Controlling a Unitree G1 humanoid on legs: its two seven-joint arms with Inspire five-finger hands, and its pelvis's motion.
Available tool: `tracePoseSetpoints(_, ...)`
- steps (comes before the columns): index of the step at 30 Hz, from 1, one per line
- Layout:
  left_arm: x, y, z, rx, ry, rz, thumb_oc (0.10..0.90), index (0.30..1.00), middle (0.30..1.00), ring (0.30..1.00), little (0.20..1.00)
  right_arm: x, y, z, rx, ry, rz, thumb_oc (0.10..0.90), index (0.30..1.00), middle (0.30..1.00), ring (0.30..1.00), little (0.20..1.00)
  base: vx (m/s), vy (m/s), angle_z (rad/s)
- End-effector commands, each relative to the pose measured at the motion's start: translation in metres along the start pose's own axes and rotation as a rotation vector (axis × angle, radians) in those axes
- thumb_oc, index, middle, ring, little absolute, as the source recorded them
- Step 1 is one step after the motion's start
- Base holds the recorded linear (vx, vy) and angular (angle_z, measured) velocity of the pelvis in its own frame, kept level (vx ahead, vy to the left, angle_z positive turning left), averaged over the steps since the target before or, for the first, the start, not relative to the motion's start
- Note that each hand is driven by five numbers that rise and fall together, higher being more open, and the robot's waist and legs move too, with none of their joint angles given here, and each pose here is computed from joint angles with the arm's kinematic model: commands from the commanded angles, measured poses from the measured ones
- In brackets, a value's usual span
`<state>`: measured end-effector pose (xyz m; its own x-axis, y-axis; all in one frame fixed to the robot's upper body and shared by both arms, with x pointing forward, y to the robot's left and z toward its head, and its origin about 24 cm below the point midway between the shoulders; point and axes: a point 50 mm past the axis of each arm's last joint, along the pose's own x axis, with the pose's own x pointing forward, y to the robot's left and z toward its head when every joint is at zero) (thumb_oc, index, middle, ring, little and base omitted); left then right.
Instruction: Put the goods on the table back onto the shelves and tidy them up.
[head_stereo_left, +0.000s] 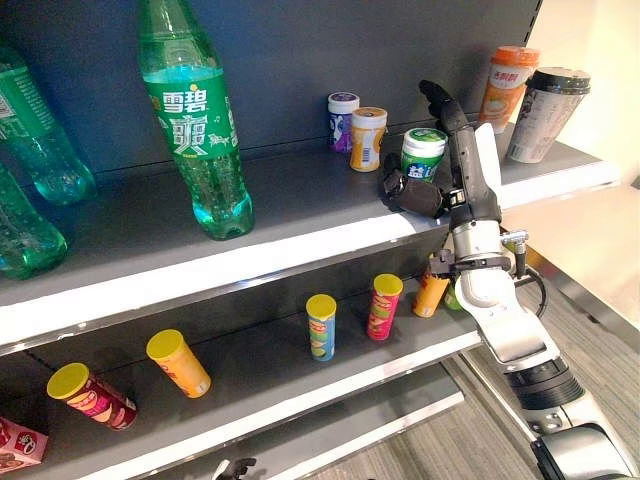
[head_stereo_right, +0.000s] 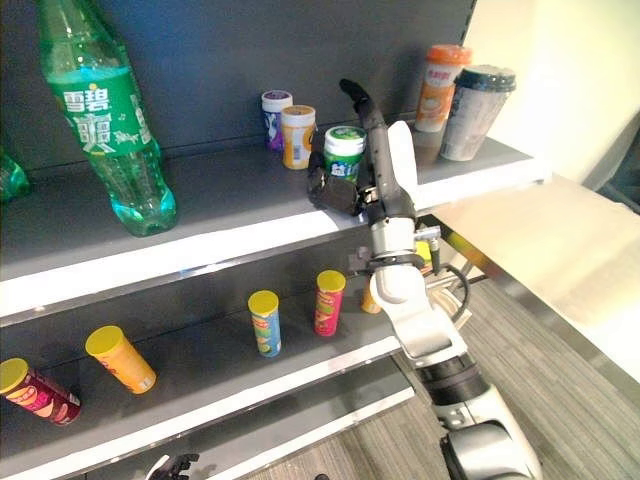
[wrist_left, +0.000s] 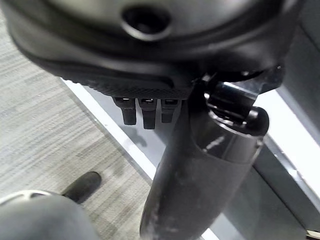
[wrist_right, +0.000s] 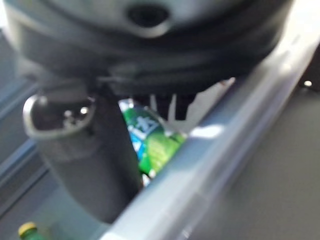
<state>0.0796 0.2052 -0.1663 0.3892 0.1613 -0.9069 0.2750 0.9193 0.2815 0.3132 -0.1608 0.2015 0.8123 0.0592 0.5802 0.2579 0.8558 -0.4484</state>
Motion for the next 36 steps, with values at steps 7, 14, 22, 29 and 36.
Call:
tracePoseSetpoints(7,-0.004,-0.005,-0.019,0.091,0.047,-0.026,0.8,0.9,0.9,0.9,0.9,-0.005,-0.006,0.006,-0.052,-0.067,0.006,0.8,0.9,0.9,0.9,0.9,0.0,0.0,0.0)
tracePoseSetpoints(14,-0.005,-0.005,-0.023,0.077,0.056,-0.025,0.8,0.9,0.9,0.9,0.9,-0.005,0.002,-0.003,-0.076,-0.023,0.023,0.8,0.9,0.9,0.9,0.9,0.0,0.0,0.0)
tracePoseSetpoints(22,-0.007,-0.004,-0.029,0.054,0.069,-0.022,0.8,0.9,0.9,0.9,0.9,0.005,0.008,-0.016,-0.089,0.047,0.02,0.8,0.9,0.9,0.9,0.9,0.0,0.005,0.02)
tracePoseSetpoints(29,-0.007,-0.004,-0.03,0.047,0.069,-0.019,0.8,0.9,0.9,0.9,0.9,0.012,0.01,-0.012,-0.055,0.039,0.015,0.8,0.9,0.9,0.9,0.9,0.0,0.0,0.0)
tracePoseSetpoints(36,-0.006,-0.004,-0.027,0.056,0.063,-0.019,0.8,0.9,0.9,0.9,0.9,0.0,0.022,0.002,0.018,-0.011,0.053,0.8,0.9,0.9,0.9,0.9,0.0,0.0,0.0)
